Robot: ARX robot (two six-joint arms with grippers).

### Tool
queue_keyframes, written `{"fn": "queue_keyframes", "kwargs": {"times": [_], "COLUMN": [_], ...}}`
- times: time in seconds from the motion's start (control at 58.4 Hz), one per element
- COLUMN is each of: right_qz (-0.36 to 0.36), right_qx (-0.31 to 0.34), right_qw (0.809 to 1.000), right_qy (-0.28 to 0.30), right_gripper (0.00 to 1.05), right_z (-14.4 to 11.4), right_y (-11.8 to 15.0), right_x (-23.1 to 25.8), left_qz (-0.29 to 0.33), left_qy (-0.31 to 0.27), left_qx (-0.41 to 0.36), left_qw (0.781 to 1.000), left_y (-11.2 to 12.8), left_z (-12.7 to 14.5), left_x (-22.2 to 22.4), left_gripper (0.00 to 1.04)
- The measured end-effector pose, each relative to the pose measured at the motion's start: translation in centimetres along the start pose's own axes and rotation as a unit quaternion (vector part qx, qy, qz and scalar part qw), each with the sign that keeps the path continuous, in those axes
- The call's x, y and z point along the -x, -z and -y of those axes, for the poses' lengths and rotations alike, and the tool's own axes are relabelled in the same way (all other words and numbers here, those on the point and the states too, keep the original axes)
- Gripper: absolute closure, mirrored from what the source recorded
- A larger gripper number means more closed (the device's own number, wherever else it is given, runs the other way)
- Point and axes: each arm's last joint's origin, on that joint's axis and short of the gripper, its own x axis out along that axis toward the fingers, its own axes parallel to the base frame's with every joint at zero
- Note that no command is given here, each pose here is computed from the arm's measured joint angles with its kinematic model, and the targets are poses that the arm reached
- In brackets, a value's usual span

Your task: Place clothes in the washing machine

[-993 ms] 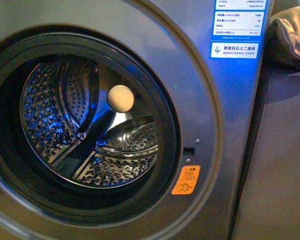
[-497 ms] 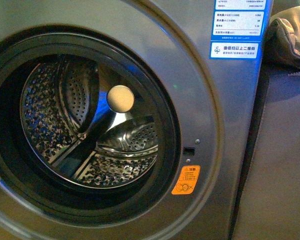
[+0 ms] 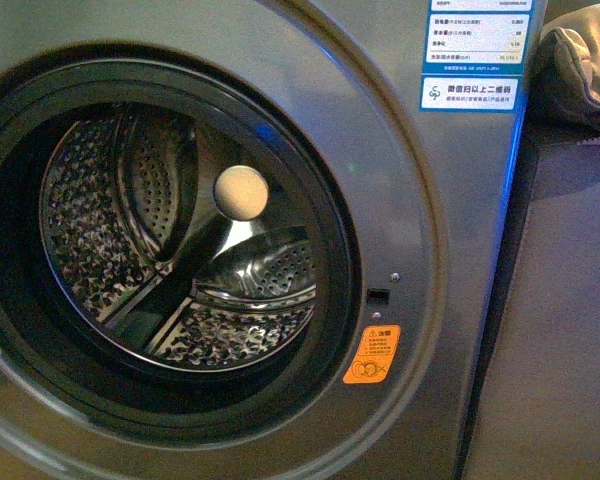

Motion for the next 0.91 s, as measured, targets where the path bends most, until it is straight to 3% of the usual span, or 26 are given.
{"fn": "queue_keyframes", "kwargs": {"times": [0.274, 0.908], "right_qz": [-0.020, -0.047], "right_qx": [-0.030, -0.058], "right_qw": [0.999, 0.997], "right_qy": [0.011, 0.002], "right_gripper": [0.07, 0.07], "right_z": [0.8, 0.6], "right_y": [1.2, 3.7], "right_x": [-4.5, -9.1], "left_qz": [0.000, 0.000], "left_qy": [0.000, 0.000], "left_qx": [0.000, 0.000], "left_qw": [1.000, 1.000], "left_y": [0.0, 0.0], "left_z": [0.0, 0.0], "left_x": [0.0, 0.0], "left_gripper": [0.07, 0.07]}}
